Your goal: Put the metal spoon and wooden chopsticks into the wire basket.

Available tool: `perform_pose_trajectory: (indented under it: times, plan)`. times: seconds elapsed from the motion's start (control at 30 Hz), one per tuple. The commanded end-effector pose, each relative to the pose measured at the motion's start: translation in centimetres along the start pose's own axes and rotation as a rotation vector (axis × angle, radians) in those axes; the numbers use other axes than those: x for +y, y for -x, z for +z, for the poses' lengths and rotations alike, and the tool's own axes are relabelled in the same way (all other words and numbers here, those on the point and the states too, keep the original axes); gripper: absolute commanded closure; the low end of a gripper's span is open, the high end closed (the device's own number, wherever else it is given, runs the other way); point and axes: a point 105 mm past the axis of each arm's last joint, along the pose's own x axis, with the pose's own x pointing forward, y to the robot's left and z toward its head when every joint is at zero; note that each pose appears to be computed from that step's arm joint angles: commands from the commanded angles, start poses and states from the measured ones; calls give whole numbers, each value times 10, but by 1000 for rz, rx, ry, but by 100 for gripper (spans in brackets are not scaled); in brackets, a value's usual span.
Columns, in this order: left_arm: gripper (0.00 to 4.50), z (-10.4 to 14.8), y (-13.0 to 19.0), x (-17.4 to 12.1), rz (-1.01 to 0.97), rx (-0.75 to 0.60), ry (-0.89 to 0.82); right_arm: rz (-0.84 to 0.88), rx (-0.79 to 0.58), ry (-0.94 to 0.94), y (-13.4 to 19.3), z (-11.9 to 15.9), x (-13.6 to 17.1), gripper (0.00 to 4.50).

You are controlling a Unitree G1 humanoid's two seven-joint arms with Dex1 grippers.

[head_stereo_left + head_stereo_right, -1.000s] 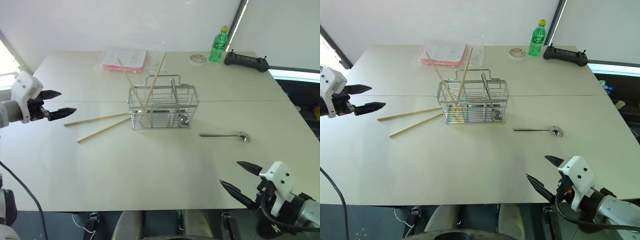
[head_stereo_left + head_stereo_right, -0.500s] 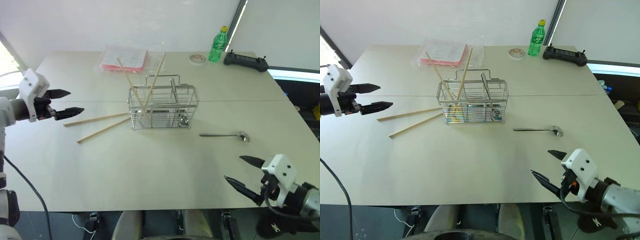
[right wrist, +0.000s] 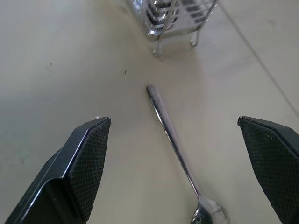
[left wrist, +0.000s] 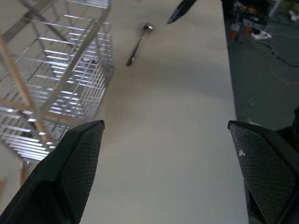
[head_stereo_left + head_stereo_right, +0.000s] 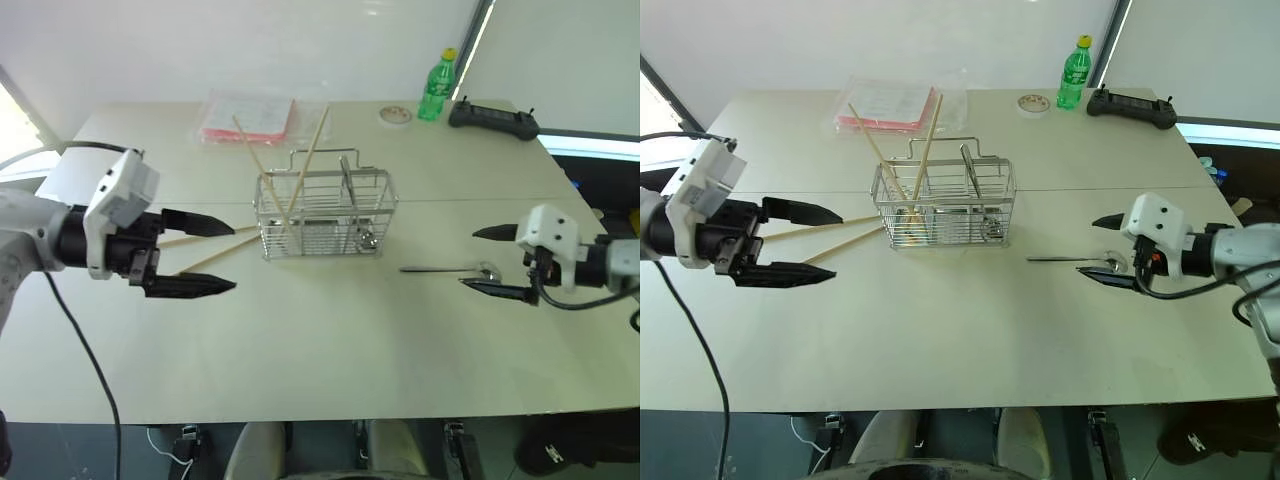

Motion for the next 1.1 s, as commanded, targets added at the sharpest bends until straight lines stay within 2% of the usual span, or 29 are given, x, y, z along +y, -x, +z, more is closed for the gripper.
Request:
perform_pose_trajectory:
  times: [0.03,0.27,0.67,0.77,1.0,1.1]
  plan:
    - [3,7,-21,-9,-57,5,-67,86,35,12,-11,-5,-8,0]
    - [3,3,-38,-10,-94,34,-133,108,124,-14,-28,-25,-35,0]
    - [3,13,-39,-6,-58,-18,-140,115,273,-23,-43,-61,-43,0]
    - [0,13,-40,-6,-55,-26,-134,111,293,-32,-44,-67,-42,87]
    - [0,19,-40,-2,-42,-52,-147,127,277,-40,-44,-68,-39,445]
    - [0,24,-39,1,-37,-70,-151,126,276,-28,-42,-68,-38,445]
